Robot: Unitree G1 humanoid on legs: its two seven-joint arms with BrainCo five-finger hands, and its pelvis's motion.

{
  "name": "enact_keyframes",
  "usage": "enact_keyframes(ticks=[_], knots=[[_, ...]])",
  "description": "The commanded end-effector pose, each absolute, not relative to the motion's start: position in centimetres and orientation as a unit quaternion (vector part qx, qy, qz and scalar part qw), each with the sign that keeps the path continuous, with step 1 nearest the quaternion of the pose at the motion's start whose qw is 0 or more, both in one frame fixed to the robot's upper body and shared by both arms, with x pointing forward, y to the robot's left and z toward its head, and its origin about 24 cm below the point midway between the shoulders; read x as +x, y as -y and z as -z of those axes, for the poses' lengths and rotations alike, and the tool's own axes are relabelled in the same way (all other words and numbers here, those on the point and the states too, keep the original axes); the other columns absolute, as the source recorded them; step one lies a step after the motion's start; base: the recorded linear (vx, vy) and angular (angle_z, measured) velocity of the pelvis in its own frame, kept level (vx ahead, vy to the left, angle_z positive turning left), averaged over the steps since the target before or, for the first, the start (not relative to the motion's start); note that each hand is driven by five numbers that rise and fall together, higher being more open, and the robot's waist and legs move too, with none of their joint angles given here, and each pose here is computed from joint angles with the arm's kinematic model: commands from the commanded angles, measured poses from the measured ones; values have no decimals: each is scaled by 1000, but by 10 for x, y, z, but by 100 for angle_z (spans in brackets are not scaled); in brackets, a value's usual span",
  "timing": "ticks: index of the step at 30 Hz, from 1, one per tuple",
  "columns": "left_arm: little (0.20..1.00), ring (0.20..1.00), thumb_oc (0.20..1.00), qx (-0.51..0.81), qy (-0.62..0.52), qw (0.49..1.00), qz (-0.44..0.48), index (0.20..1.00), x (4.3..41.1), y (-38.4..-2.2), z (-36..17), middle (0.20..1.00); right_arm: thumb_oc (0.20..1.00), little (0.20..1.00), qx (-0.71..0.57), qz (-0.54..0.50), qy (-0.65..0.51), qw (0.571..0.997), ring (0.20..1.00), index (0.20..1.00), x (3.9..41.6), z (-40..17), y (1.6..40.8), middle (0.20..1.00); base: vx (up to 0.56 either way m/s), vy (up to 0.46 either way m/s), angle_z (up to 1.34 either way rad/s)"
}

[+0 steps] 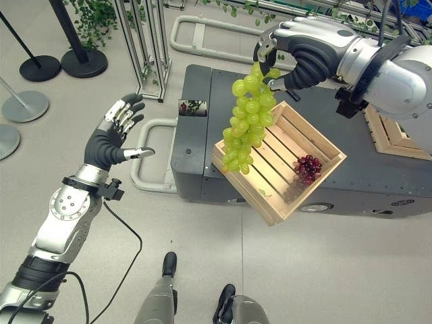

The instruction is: Pick up the fruits from the basket on one side to the basket on the other side

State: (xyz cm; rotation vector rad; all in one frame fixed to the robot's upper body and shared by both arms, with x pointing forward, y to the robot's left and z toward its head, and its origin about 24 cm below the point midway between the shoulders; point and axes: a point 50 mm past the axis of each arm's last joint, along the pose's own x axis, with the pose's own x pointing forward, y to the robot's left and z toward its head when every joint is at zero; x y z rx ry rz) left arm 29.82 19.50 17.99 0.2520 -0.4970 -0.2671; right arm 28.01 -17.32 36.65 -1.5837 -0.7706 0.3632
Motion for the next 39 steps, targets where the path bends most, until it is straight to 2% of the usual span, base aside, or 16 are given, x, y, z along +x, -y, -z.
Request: enact_keyframes(ticks=[1,18,38,39], knots=[[1000,1000,1000,147,268,942,141,1000,300,-188,-190,1000,200,200,-626,-151,438,627,200,200,259,-400,153,200,0,0,0],[1000,1000,1000,202,254,911,254,1000,320,-123,-188,1000,200,200,-588,-211,510,592,200,200,239,-403,114,200,0,0,0],[1000,1000,1000,157,251,909,294,1000,323,-90,-187,1000,200,200,-561,-255,554,560,200,200,222,-401,88,200,0,0,0],[846,846,846,154,250,910,294,846,323,-90,-187,846,200,200,-559,-256,555,560,200,200,222,-401,88,200,0,0,0]])
